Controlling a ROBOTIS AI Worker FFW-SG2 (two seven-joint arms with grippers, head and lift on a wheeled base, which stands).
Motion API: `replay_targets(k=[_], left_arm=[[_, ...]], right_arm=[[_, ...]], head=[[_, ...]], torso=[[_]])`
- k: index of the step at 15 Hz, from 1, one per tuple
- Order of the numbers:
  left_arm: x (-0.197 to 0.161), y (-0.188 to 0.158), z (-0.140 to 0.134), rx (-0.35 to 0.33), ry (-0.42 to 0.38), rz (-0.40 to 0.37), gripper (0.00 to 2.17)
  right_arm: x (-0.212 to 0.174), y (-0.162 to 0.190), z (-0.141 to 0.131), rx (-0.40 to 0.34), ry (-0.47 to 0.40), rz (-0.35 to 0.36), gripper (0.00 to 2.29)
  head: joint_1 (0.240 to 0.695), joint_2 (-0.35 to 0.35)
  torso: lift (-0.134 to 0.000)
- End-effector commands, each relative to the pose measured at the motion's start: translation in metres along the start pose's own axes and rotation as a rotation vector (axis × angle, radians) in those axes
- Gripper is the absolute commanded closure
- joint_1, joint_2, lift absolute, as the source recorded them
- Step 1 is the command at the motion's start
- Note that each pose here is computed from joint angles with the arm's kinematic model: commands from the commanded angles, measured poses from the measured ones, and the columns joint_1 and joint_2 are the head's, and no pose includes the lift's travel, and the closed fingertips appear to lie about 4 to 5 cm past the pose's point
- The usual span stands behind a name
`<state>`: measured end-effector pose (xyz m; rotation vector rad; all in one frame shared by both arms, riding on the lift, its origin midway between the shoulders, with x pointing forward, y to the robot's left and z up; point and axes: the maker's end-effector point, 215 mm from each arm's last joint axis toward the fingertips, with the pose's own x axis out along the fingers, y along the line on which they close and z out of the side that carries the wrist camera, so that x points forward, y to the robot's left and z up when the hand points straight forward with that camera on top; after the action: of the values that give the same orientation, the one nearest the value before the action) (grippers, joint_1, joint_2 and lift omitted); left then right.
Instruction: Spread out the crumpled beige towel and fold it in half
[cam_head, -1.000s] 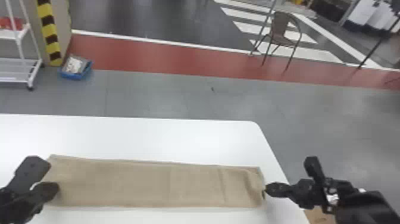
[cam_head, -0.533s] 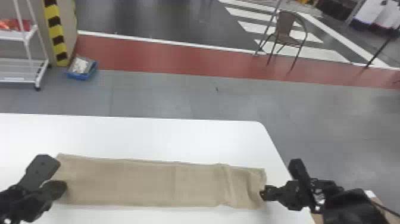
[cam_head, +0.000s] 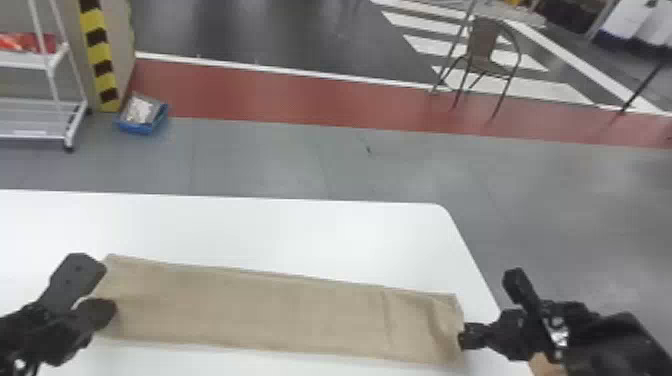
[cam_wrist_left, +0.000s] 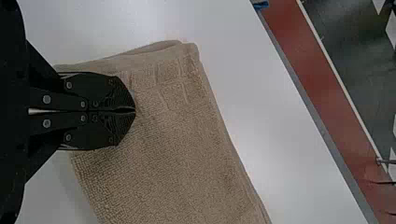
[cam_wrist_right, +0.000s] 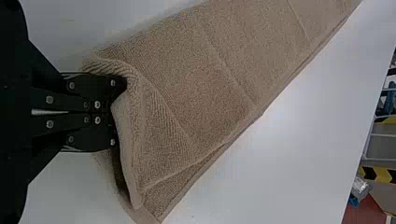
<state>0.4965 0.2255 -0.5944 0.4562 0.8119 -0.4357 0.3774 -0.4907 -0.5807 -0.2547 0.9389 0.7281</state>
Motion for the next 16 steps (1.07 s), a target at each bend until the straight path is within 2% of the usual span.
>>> replay_targets(k=[1, 11, 13, 15, 16], left_arm=[[0.002, 0.002, -0.002, -0.005, 0.006, 0.002, 1.5], [0.003, 0.014, -0.002, -0.012, 0.011, 0.017, 1.5], [0.003, 0.013, -0.002, -0.015, 0.01, 0.015, 1.5], [0.003, 0.012, -0.004, -0.017, 0.014, 0.012, 1.5], [0.003, 0.012, -0.005, -0.016, 0.019, 0.012, 1.5]], right_arm=[[-0.009, -0.005, -0.008, 0.002, 0.017, -0.008, 1.6], [-0.041, -0.025, -0.028, 0.024, 0.046, -0.038, 1.6], [-0.052, -0.028, -0.023, 0.047, 0.008, -0.04, 1.6], [-0.068, -0.031, -0.003, 0.059, -0.092, -0.05, 1.6], [-0.067, -0.033, 0.008, 0.04, -0.128, -0.067, 1.6]], head=[[0.695, -0.33], [0.695, -0.35], [0.695, -0.35], [0.695, -0.35], [0.695, -0.35]], torso=[[0.0], [0.0], [0.0], [0.0], [0.0]])
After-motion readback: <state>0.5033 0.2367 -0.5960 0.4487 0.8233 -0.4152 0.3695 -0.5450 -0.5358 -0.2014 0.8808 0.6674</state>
